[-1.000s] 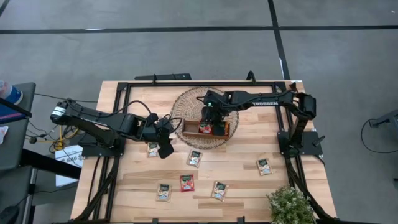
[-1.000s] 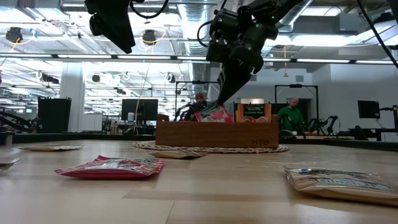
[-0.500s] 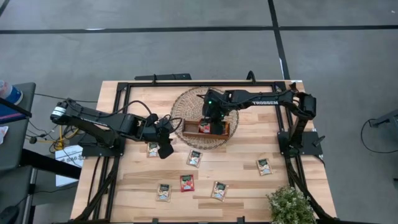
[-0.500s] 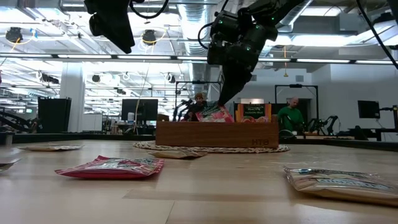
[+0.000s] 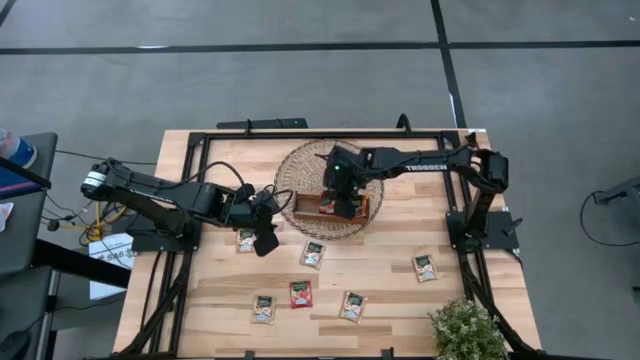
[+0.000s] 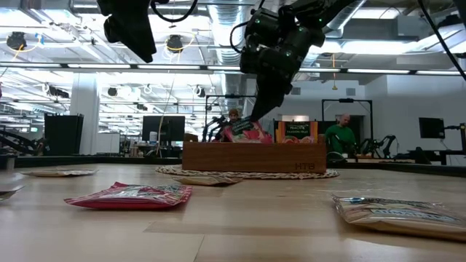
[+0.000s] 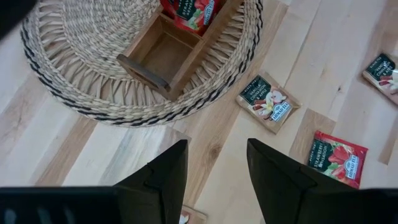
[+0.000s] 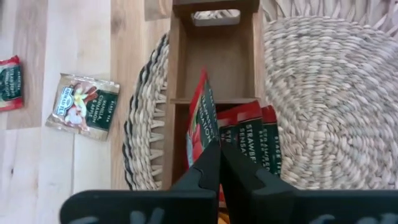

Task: Pick & Place Tea
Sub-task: Put the red tea bag into the middle section of the wooden organizer

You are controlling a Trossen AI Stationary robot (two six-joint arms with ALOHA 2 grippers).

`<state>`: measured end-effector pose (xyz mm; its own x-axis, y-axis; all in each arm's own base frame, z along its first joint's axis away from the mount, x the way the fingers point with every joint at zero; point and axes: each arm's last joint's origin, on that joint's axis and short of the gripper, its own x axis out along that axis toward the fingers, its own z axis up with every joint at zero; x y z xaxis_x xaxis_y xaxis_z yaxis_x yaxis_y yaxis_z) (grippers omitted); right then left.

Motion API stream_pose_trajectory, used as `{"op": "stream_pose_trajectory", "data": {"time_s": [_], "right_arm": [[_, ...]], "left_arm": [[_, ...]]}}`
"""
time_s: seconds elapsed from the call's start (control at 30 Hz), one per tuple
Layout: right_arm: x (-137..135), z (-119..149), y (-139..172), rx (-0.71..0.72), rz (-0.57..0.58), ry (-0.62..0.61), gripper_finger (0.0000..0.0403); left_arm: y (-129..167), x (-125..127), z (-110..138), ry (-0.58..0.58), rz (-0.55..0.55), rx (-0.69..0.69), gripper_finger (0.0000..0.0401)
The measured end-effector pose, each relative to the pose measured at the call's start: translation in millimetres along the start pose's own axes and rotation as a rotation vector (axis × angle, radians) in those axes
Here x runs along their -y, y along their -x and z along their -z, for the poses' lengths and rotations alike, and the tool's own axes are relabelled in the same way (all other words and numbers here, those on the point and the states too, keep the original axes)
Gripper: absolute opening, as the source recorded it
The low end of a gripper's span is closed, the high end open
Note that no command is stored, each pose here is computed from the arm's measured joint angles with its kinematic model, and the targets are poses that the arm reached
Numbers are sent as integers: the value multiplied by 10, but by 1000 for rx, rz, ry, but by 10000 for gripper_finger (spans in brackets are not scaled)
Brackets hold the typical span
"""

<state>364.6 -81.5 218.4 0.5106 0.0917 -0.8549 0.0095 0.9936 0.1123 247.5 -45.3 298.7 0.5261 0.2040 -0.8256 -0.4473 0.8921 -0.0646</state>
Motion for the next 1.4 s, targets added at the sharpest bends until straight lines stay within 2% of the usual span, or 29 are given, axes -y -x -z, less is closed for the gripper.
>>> {"op": "stream_pose_trajectory", "data": {"time_s": [0.2, 0.63, 0.93, 1.07, 1.4], "right_arm": [[13, 92, -77, 19, 8, -35, 0], [26, 59, 78, 58, 74, -34, 0], [11, 91, 84, 40, 113, -96, 0], [-14, 218, 30, 36, 113, -160, 0], [-205, 320, 153, 187, 182, -205, 0]], "left_arm": [[0, 2, 1, -1, 6, -4, 158], [0, 1, 1, -10, 6, -4, 158], [1, 1, 2, -10, 6, -4, 158], [1, 1, 2, -10, 6, -4, 158], [2, 1, 1, -26, 6, -4, 158]]}}
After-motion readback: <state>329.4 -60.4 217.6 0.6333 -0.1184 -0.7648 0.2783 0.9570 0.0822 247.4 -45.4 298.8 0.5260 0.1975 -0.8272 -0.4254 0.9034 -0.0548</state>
